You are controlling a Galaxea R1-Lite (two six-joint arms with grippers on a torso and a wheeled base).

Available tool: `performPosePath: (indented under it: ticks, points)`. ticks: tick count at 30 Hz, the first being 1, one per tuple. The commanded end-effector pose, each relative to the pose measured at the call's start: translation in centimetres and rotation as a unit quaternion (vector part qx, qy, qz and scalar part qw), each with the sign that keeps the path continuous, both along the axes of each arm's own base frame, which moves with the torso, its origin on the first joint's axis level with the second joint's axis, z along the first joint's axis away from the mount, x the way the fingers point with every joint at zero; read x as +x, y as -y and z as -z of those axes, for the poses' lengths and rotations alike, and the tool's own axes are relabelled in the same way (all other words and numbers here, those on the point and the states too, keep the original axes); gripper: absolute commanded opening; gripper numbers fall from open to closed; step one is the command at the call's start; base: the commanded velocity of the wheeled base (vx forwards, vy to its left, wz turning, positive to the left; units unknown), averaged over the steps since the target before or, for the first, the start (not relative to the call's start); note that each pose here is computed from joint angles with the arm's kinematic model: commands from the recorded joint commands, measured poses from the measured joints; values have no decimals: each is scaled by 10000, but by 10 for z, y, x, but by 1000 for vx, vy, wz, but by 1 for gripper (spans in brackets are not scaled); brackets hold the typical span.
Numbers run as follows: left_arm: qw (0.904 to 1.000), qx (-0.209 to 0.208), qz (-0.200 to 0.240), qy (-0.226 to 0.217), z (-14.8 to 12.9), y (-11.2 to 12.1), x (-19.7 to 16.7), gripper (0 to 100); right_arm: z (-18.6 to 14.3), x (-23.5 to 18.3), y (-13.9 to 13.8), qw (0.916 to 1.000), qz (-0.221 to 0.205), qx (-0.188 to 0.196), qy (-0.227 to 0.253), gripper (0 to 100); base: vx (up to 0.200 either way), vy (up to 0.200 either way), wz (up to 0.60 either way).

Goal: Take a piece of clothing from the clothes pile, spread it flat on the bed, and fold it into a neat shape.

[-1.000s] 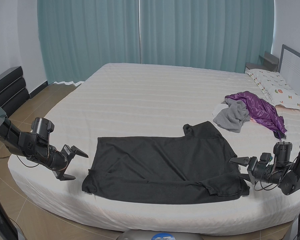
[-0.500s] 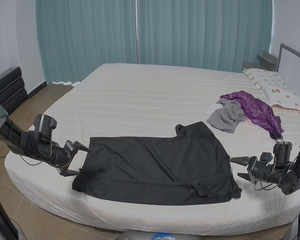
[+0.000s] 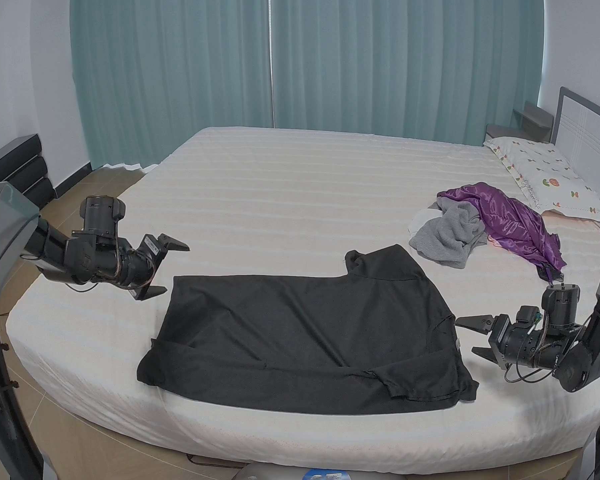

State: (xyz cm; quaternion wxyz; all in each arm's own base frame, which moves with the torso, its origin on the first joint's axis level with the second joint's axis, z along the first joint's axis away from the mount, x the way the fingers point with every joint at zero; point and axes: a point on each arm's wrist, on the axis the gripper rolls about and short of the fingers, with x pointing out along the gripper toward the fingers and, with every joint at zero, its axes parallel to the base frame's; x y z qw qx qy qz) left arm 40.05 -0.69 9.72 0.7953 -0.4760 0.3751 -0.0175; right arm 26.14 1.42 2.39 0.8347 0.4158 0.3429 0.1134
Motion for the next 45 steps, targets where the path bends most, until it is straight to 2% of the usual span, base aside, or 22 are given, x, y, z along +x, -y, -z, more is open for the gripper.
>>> performPosePath:
  ticks: [1,5,10,13,18,25,29,33,39,45]
  points:
    - [9992,297,215,169,42,-2,50,100,1,-1,-4,10000,-51,-16,-28,100,0,0,0]
    - [9937,838,616,413,74,-2,69,100,5,-1,-7,9999,-101,-24,-101,100,0,0,0]
    - [9897,1026,596,800,96,-6,84,100,9,-1,-9,9997,-151,-21,-173,100,0,0,0]
    - [9886,1033,450,994,94,-15,87,100,9,-1,-9,9997,-151,-21,-173,100,0,0,0]
    - [9881,1047,366,1062,92,-23,88,100,9,-1,-10,9997,-156,-31,-177,100,0,0,0]
    - [9892,1091,253,951,87,-27,75,100,9,-2,-10,9997,-163,-28,-200,100,0,0,0]
    - [9893,1107,250,921,79,-26,64,100,10,-2,-10,9996,-163,-28,-216,100,0,0,0]
    - [9884,1137,213,984,79,-26,64,100,11,-3,-10,9996,-163,-29,-239,100,0,0,0]
    - [9886,1125,215,975,80,-26,64,100,11,-3,-10,9996,-168,-39,-227,100,200,0,0]
    - [9890,1099,244,962,82,-26,66,100,11,-3,-10,9996,-174,-35,-235,100,0,0,0]
